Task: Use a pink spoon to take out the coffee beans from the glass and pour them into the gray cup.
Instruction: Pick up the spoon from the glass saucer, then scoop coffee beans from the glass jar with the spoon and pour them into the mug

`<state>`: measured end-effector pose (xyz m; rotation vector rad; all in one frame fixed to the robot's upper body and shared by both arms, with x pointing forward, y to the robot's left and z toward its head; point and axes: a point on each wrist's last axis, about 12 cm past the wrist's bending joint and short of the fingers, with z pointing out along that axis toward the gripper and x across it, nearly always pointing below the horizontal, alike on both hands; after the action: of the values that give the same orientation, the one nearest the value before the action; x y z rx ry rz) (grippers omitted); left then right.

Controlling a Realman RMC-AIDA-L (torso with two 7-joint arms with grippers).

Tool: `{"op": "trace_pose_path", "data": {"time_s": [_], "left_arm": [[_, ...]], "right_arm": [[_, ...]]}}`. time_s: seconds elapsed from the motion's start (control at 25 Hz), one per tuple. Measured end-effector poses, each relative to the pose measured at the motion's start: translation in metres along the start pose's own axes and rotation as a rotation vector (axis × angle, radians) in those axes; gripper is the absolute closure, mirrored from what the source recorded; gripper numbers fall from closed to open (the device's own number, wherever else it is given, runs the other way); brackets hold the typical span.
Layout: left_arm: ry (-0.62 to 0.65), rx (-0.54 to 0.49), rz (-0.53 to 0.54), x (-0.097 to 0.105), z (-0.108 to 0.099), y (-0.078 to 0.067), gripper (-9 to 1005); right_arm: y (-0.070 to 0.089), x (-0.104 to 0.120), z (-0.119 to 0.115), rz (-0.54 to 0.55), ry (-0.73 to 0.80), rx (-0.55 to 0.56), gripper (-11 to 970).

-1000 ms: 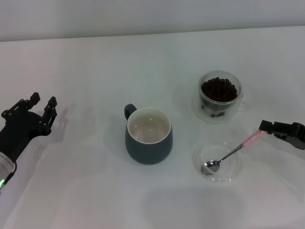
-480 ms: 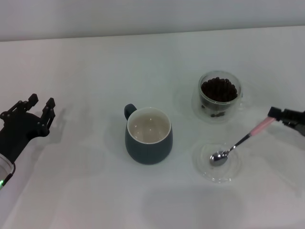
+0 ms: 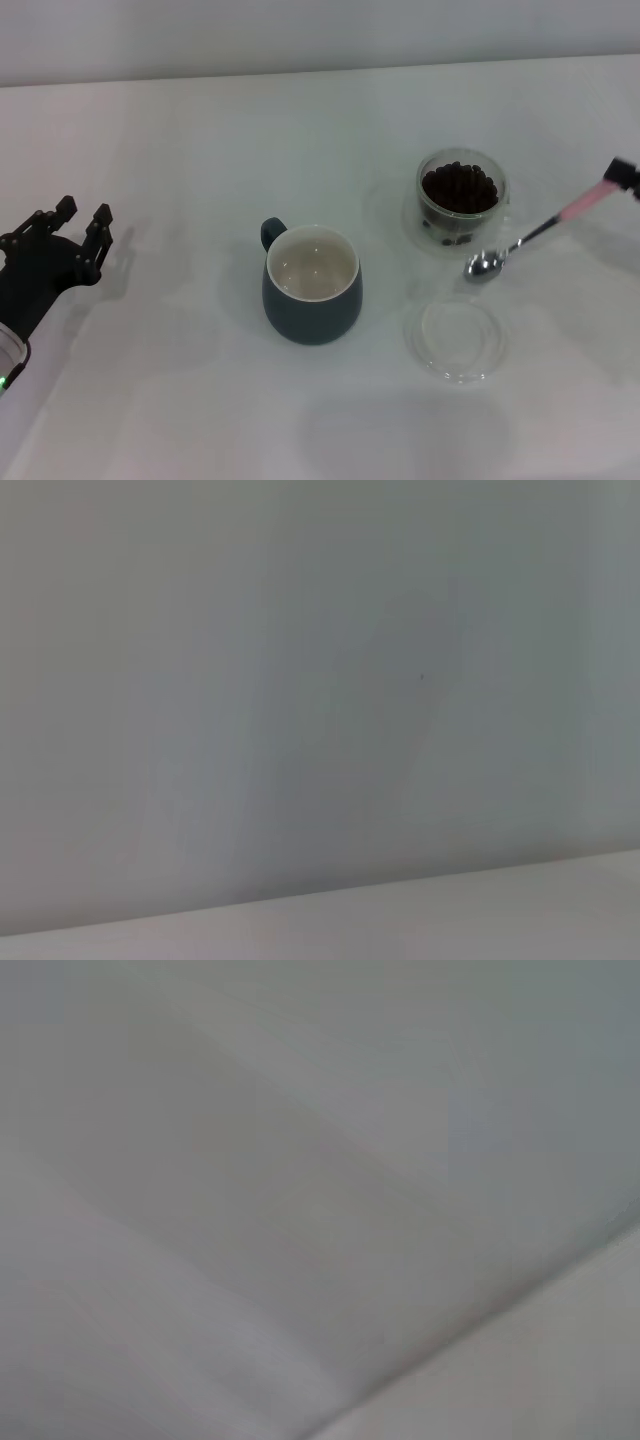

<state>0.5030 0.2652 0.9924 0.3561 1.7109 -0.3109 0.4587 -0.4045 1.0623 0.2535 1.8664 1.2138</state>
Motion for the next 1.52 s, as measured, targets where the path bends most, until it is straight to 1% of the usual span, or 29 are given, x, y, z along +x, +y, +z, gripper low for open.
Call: {"op": "trace_pose_path", "data": {"time_s": [0.16,0.36,0.56,0.64,0.76,0.92,1.12,1.32,1.52], "left_arm": [[0.000,0.000,-0.001,0.000,0.000,0.000,577],[0.003,-0.004,-0.003,0.001,-0.002,0.000,578],[0.006,-0.007,-0.005,0.003,-0.003,0.000,581],[0.007,-0.008,-0.006,0.003,-0.004,0.000,582],[0.007,-0.008,-0.006,0.003,-0.004,0.000,583],[0.007,-0.008,-0.006,0.003,-0.004,0.000,583],[0.006,-0.007,-0.005,0.003,-0.003,0.000,583],[0.006,-0.007,-0.004,0.002,-0.003,0.000,583],[0.006,-0.008,-0.003,0.002,-0.003,0.001,583]], "right_arm": [[0.006,-0.014,0.001,-0.050,-0.029,-0.030,814],[0.013,-0.031,0.007,-0.149,-0.085,-0.062,814],[0.020,-0.042,0.022,-0.253,-0.093,-0.096,814],[0.023,-0.046,0.029,-0.320,-0.090,-0.109,814],[0.026,-0.050,0.037,-0.390,-0.082,-0.117,814],[0.026,-0.055,0.044,-0.466,-0.084,-0.099,813],[0.024,-0.058,0.053,-0.531,-0.077,-0.061,813],[0.020,-0.057,0.065,-0.573,-0.033,-0.019,813],[0.018,-0.059,0.069,-0.584,-0.025,0.006,814]]}}
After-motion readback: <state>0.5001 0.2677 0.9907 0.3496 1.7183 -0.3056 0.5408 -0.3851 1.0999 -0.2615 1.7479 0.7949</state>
